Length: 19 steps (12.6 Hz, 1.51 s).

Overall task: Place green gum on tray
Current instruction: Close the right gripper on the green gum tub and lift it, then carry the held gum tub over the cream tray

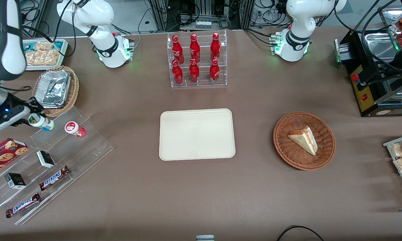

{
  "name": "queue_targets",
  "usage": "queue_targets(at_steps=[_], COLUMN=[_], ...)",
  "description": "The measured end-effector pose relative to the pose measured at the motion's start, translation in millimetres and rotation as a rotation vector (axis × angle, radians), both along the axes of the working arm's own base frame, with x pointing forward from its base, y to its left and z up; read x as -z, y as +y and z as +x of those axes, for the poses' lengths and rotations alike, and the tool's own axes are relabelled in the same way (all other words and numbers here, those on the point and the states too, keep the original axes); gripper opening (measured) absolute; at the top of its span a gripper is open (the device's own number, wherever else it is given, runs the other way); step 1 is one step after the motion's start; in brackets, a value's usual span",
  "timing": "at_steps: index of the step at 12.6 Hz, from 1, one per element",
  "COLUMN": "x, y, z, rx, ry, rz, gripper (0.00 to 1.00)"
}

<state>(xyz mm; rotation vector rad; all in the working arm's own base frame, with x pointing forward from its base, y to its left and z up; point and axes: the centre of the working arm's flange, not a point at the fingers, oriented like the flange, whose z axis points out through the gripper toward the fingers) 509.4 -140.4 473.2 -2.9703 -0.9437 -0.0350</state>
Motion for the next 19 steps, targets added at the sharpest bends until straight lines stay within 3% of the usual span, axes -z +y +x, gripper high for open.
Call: queue_targets(at_steps=[5, 8, 10, 14, 16, 19], x=[-67.6, -87.2, -92.7, -67.6, -52.6, -22.4], y=[121.1, 215.0, 270.7, 381.8, 443.1, 524.7], z=[19.1, 14.9, 7.3, 2.0, 5.3, 9.3], rx=[0.053, 0.123, 0.188, 0.329, 0.396, 0.471], ry=[0.061, 0.066, 0.070, 0.120, 0.142, 0.111], rz=[0.008, 0.001, 0.023, 0.004, 0.017, 0.021], gripper=[0.59, 0.59, 0.59, 0.59, 0.59, 0.59])
